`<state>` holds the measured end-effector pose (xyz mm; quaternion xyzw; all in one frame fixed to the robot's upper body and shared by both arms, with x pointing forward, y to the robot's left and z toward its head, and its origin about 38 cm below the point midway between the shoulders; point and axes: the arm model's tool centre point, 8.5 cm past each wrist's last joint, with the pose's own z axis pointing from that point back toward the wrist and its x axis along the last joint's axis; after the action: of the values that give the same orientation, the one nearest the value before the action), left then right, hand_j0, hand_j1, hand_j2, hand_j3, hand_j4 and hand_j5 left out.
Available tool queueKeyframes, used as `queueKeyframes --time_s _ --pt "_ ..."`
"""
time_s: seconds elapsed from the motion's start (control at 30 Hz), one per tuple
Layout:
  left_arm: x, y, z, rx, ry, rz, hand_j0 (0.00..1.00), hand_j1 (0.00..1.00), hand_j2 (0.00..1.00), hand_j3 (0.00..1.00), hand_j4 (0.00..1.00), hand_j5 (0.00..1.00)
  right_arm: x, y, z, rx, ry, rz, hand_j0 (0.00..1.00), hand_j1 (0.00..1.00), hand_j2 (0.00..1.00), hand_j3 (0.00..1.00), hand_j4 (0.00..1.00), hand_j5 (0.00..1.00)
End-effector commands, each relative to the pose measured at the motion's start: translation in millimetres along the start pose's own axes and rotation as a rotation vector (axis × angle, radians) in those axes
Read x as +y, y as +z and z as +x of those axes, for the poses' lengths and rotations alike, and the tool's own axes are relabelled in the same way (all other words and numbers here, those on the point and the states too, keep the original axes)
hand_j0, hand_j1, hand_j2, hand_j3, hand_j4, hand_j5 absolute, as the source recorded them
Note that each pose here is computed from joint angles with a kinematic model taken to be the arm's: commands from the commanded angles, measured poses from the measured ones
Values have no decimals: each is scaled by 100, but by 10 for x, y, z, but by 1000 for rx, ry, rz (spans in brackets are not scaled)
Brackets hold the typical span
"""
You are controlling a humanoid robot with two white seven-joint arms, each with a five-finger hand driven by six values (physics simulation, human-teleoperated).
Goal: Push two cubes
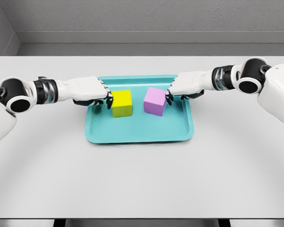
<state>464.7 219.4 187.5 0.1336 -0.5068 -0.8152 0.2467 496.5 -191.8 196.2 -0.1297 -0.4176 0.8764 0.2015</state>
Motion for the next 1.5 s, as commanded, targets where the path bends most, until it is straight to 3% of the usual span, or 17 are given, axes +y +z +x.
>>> queueKeyframes --time_s 0.0,0.47,0.67,0.93,1.47 --pt "19 -22 14 -5 5 9 50 50 50 50 50 50 -6 -9 3 0 -1 -2 58 58 58 58 58 58" --pt "88 -77 52 -17 2 29 50 50 50 50 50 50 153 25 -142 42 -36 36 58 58 58 58 58 58" --pt "76 -131 71 -20 -1 23 50 50 50 50 50 50 73 62 -186 53 -28 27 58 58 58 58 58 58" --pt "106 -174 106 -28 -6 31 50 50 50 50 50 50 -63 -50 -87 22 -10 4 58 58 58 58 58 58" --pt "104 -216 122 -28 -11 28 50 50 50 50 50 50 -132 -115 -45 10 -4 -6 58 58 58 58 58 58"
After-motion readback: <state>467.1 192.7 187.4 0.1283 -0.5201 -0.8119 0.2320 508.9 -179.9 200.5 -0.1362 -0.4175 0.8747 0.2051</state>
